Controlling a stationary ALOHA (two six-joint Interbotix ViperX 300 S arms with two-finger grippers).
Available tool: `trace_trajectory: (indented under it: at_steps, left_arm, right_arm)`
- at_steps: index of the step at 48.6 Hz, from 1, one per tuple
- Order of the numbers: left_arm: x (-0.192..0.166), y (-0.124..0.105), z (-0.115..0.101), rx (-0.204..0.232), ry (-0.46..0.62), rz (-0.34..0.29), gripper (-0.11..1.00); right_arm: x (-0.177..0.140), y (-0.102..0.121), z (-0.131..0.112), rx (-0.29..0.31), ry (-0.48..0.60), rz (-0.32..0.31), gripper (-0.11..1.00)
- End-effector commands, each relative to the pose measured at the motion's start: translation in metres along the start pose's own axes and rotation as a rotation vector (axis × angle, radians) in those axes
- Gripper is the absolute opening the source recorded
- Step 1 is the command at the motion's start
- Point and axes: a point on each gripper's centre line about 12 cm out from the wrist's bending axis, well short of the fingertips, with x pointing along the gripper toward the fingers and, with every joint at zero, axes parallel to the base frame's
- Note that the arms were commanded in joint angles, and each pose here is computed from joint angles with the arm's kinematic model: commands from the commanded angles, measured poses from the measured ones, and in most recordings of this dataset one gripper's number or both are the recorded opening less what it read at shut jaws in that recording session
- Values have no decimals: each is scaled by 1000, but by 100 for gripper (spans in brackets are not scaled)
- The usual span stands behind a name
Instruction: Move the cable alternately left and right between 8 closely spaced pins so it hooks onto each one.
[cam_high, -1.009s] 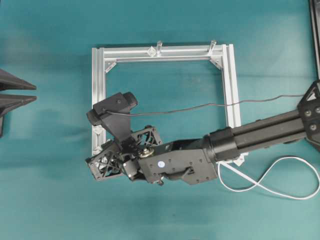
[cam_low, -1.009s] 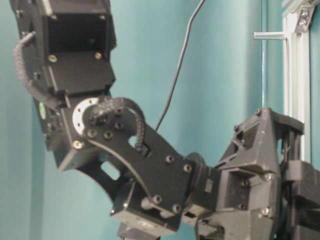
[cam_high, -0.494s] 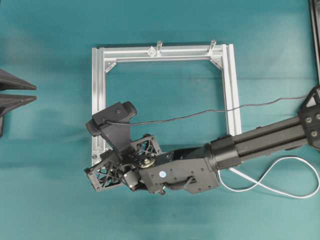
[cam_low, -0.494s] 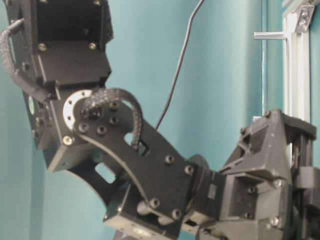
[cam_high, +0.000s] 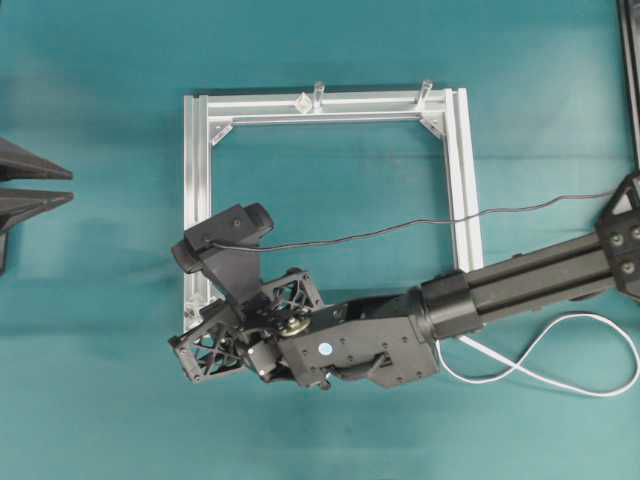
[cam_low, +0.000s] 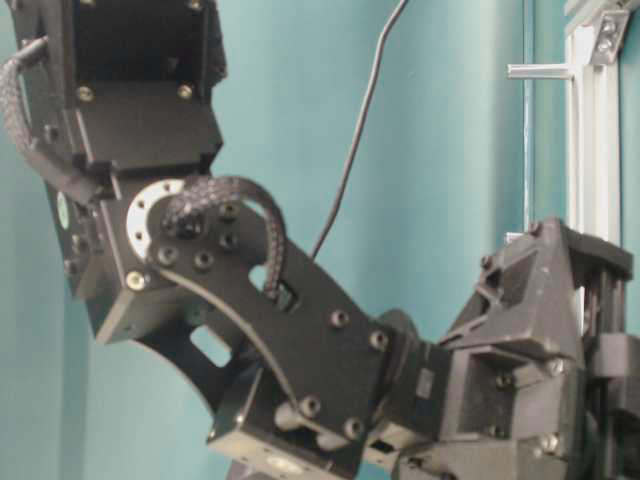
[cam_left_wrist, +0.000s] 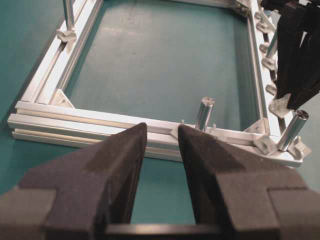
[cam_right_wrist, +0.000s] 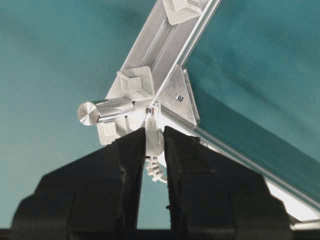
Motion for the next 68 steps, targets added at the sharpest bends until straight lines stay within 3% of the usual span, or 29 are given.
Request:
trace_trajectory:
  at_steps: [1,16,48,68]
  left_arm:
    - [0,-1,5,-2,-10,-3,37]
    - [0,-1,6,-4,-12,-3,37]
    - [0,-1,5,-3,-11,-2,37]
    - [0,-1,6,-1,-12,-2,36]
  right_arm:
    - [-16,13,2,3,-3,49,15]
    - [-17,14,-1,-1,0,54,15]
    - [-31,29,-39,-20,33,103,15]
    - [-25,50,-32,-36,-3,161,15]
